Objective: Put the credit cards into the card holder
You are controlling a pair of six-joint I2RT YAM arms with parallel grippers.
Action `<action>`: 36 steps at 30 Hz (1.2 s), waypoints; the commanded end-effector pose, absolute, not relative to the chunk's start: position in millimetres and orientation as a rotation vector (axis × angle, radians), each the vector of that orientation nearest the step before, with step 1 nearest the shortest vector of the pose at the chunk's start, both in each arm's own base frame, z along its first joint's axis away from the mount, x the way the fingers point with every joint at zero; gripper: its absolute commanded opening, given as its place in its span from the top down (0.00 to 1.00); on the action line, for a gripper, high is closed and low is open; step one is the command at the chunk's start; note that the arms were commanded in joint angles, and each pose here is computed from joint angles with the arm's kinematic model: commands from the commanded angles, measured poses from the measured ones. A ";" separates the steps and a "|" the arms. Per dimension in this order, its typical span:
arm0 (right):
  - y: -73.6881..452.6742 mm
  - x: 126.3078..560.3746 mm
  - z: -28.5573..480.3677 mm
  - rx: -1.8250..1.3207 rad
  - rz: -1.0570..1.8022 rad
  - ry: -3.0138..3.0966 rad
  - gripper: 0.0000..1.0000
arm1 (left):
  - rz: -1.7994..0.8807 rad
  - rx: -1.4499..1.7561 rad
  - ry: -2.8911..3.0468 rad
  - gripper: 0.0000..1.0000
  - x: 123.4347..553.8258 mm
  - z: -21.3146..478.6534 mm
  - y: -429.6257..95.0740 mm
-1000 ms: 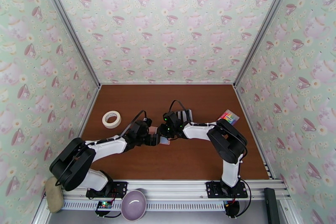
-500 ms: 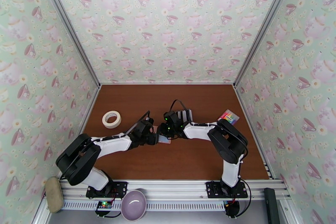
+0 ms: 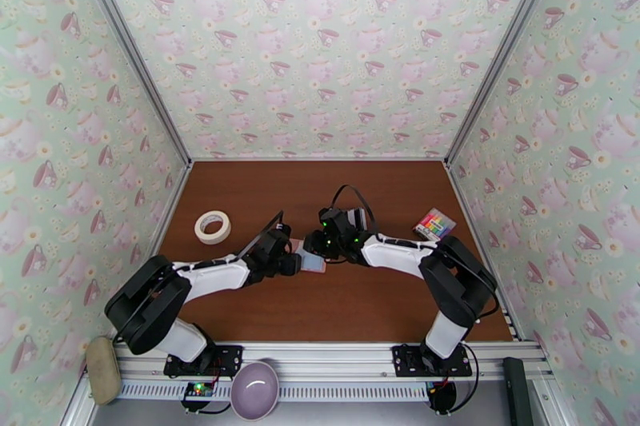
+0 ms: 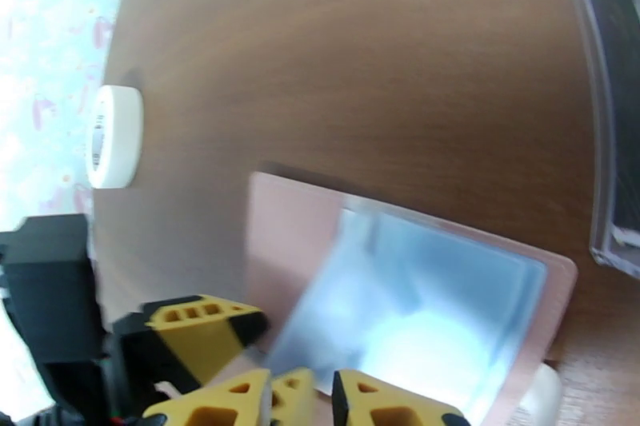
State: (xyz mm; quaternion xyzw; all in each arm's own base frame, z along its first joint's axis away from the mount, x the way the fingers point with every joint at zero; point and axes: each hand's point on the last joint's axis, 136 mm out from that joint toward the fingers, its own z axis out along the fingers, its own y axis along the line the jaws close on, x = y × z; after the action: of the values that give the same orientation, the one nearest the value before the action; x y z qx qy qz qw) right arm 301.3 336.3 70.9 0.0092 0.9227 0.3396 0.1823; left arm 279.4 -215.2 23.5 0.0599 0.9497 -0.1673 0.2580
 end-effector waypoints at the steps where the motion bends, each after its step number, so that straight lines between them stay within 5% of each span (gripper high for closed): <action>1: 330.3 303.7 51.8 0.020 0.891 2.646 0.70 | -0.389 0.154 2.750 0.48 241.8 -8.1 -193.4; 26: 355.8 315.4 49.0 -0.011 0.969 2.649 0.69 | -0.403 0.166 2.737 0.47 247.4 -1.7 -198.0; 36: 373.5 317.0 72.6 -0.014 1.100 2.588 0.70 | -0.363 0.183 2.717 0.31 255.9 13.2 -195.2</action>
State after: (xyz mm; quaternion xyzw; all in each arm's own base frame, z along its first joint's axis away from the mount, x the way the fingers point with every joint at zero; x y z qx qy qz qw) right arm 312.8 357.4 48.5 0.0000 0.9243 0.3487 0.1553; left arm 273.2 -215.2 26.7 0.0646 0.9535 -0.1691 0.2409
